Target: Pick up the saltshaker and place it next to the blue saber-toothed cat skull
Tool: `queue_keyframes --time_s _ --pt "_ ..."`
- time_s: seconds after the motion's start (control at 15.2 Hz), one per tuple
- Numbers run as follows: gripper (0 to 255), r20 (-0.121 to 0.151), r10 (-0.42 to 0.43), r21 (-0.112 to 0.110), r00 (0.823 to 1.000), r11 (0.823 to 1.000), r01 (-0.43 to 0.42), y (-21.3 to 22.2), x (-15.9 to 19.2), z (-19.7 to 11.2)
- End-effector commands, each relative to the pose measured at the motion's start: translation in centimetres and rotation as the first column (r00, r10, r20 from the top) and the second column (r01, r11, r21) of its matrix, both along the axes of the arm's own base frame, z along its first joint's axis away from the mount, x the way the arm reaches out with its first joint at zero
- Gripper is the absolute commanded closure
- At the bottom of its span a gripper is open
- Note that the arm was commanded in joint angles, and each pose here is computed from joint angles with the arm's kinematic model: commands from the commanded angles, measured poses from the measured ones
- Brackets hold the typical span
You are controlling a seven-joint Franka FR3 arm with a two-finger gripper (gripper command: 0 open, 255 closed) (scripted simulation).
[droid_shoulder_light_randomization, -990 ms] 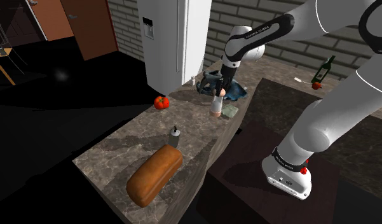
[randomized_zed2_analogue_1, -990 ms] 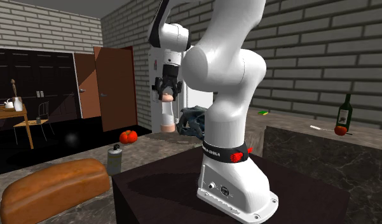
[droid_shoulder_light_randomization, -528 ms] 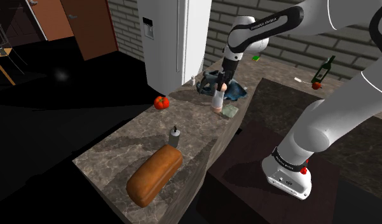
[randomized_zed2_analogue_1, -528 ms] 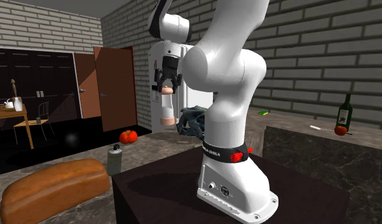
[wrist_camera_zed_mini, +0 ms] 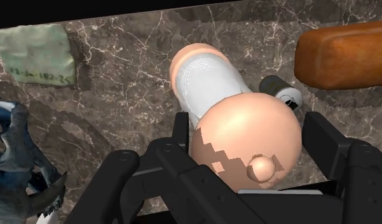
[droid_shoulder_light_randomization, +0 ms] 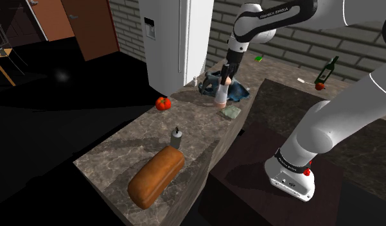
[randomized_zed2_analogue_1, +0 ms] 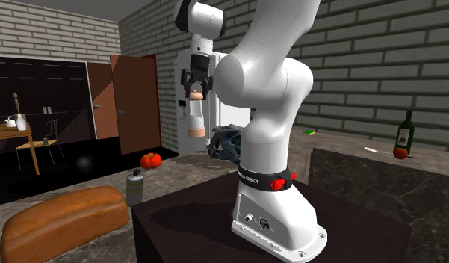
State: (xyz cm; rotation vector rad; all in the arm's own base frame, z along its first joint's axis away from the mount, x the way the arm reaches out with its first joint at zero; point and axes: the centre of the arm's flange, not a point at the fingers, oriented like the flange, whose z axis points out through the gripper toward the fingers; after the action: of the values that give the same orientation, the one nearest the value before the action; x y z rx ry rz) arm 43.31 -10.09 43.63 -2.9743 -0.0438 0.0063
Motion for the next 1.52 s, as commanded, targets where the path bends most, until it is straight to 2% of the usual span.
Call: queue_keyframes --time_s 0.0,0.33,1.45 --pt "255 0.0 0.0 0.0 1.0 1.0 0.0 0.0 0.0 1.0" --pt "255 0.0 0.0 0.0 1.0 1.0 0.0 0.0 0.0 3.6" --pt "255 0.0 0.0 0.0 1.0 1.0 0.0 -18.5 12.8 3.7"
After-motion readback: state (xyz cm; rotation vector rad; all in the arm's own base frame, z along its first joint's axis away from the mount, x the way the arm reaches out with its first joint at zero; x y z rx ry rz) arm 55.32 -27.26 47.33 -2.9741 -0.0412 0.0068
